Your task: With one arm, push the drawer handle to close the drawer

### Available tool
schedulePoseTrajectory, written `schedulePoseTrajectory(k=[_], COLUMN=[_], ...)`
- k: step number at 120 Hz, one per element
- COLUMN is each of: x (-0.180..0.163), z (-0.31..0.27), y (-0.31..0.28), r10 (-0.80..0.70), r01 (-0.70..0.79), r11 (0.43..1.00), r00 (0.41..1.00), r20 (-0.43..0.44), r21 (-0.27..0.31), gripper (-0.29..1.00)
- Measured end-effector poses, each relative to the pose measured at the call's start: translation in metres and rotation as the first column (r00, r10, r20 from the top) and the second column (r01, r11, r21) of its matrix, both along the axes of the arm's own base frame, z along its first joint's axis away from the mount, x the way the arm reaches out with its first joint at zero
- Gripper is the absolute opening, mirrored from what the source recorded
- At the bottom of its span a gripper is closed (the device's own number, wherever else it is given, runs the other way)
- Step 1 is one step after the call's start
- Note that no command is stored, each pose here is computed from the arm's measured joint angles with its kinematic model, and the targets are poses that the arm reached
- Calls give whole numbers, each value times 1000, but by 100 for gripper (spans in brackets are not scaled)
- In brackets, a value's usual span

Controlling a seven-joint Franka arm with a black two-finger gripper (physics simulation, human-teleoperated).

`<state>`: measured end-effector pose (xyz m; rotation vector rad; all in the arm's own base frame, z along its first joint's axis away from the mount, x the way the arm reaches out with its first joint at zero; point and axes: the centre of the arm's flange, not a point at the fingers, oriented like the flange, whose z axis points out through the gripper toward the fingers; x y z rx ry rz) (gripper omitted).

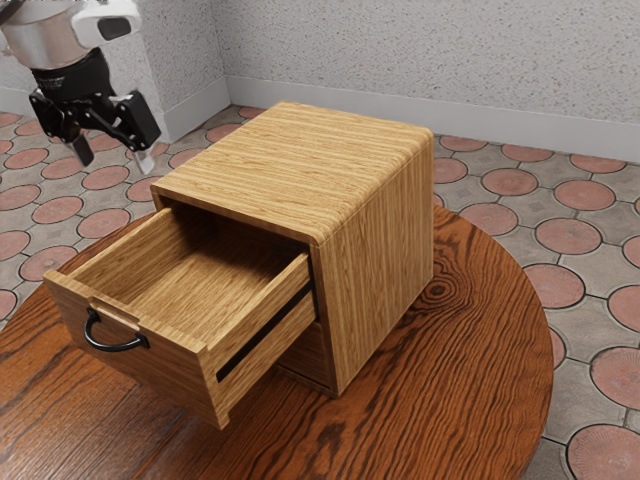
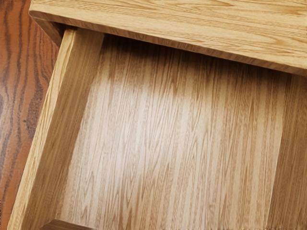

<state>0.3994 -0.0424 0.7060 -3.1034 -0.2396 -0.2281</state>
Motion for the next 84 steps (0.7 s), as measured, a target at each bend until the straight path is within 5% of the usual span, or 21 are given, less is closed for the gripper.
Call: schedulePoseTrajectory(k=[46, 66, 84], x=[-29, -165, -216], z=[-7, -15, -27], y=[-12, -68, -73], r10=[-144, -203, -195], r01=[142, 169, 151], r11=[989, 965, 960], r00=[988, 967, 964], r20=[58, 157, 178], r21=[41, 202, 234], gripper=[70, 68, 31])
